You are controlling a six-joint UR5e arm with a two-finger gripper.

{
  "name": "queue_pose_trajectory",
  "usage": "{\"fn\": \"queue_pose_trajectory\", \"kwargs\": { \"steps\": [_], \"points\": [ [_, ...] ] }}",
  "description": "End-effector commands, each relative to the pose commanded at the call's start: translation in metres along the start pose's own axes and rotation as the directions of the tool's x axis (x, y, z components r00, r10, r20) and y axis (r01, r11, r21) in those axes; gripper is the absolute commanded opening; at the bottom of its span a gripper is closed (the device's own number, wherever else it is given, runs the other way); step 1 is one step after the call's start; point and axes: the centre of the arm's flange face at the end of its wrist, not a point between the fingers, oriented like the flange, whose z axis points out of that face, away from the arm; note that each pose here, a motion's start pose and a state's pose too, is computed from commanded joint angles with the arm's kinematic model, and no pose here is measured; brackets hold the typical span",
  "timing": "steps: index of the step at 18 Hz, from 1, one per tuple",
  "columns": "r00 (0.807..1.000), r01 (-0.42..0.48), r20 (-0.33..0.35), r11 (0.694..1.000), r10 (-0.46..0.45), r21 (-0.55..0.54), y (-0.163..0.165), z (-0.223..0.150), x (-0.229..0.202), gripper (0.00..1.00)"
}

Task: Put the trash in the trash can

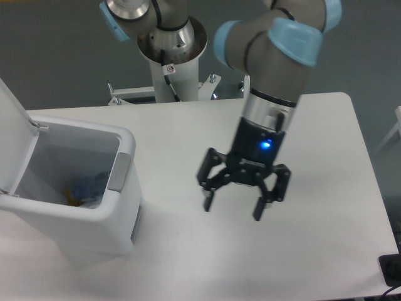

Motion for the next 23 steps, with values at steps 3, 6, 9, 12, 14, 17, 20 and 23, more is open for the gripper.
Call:
{"fn": "queue_pose_trajectory", "kwargs": {
  "steps": [3,6,9,12,14,17,20,23],
  "points": [
    [0.990,-0.035,0.134,0.995,0.048,-0.096,0.018,-0.001,-0.039,1.00],
    [0.961,-0.071,0.243,0.965,0.135,-0.254,0.040,-0.002,-0.073,1.00],
    [0.913,-0.155,0.277,0.885,0.298,-0.440,0.058,0.004,-0.093,1.00],
    [0.886,-0.283,0.182,0.807,0.427,-0.518,0.073,0.011,-0.113,1.00],
    [0.861,-0.340,0.154,0.774,0.484,-0.534,0.081,-0.005,-0.135,1.00],
    [0.836,-0.402,0.105,0.732,0.538,-0.550,0.088,-0.008,-0.144,1.00],
    [0.834,-0.419,0.076,0.716,0.547,-0.558,0.091,-0.009,-0.144,1.00],
    [0.823,-0.437,0.054,0.692,0.565,-0.575,0.096,-0.007,-0.144,1.00]
  ]
}}
